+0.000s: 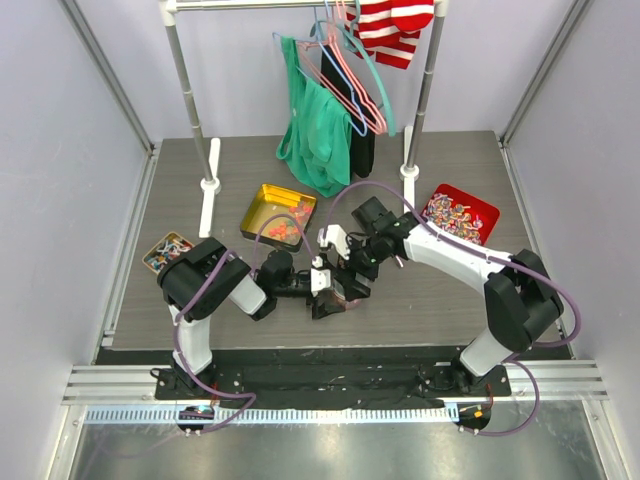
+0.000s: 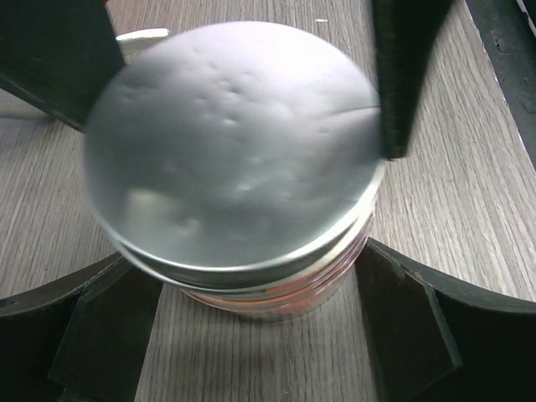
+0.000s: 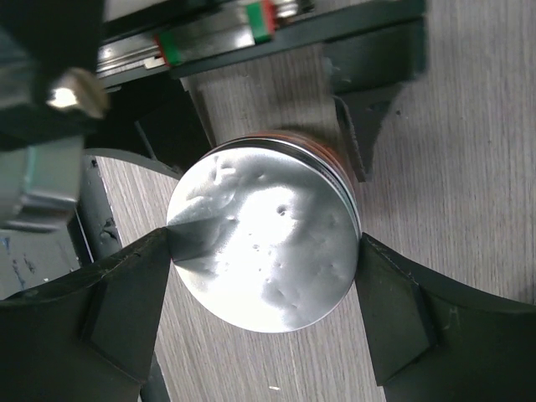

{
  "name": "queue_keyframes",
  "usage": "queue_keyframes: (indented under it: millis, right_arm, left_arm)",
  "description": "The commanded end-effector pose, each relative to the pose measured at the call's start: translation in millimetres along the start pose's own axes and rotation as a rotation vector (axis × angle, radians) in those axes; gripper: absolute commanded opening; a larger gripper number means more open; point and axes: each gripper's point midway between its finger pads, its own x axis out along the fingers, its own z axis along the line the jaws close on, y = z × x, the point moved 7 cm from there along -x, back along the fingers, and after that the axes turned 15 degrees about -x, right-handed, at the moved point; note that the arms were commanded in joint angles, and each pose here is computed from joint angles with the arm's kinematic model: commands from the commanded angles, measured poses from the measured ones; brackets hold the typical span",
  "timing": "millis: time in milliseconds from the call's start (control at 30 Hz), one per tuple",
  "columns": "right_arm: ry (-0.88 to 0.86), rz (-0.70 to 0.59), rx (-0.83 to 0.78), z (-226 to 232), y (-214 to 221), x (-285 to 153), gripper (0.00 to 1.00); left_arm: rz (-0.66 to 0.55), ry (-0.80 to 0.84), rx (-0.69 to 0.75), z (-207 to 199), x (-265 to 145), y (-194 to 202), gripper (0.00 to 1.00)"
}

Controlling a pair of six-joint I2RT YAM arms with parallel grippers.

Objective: Pack the candies
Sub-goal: Screw the bottle lid onto the packing bottle.

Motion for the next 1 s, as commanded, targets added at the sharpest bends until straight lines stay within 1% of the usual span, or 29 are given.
queue_keyframes:
  millis: [0,133,233,600,633,767,967]
  right_arm:
    - [-0.032,-0.003,-0.050,4,-9,2,0.69]
    - [-0.050,0.013,-0.049,5,-7,8,0.69]
    - [-0.023,0.028,-0.050,1,-6,9,0.69]
    - [-0.025,0.051,-0.029,0,2,19,0.70]
    - [-0.025,0.049,-0.028,-1,2,21,0.72]
    - [-0.037,0.064,-0.020,-1,5,25,0.74]
    - [-0.049,0.063,-0.037,2,4,20,0.80]
  left_arm:
    - [-0.037,-0.004,0.053,5,4,-12,0.97]
    - [-0.036,-0.004,0.053,5,4,-12,0.97]
    - [-0.036,-0.002,0.052,5,4,-12,0.97]
    - [-0.036,-0.004,0.052,6,4,-12,0.97]
    - [-0.036,-0.004,0.052,5,4,-12,0.97]
    - [-0.036,-0.004,0.053,5,3,-12,0.97]
    - [-0.036,-0.004,0.055,5,3,-12,0.97]
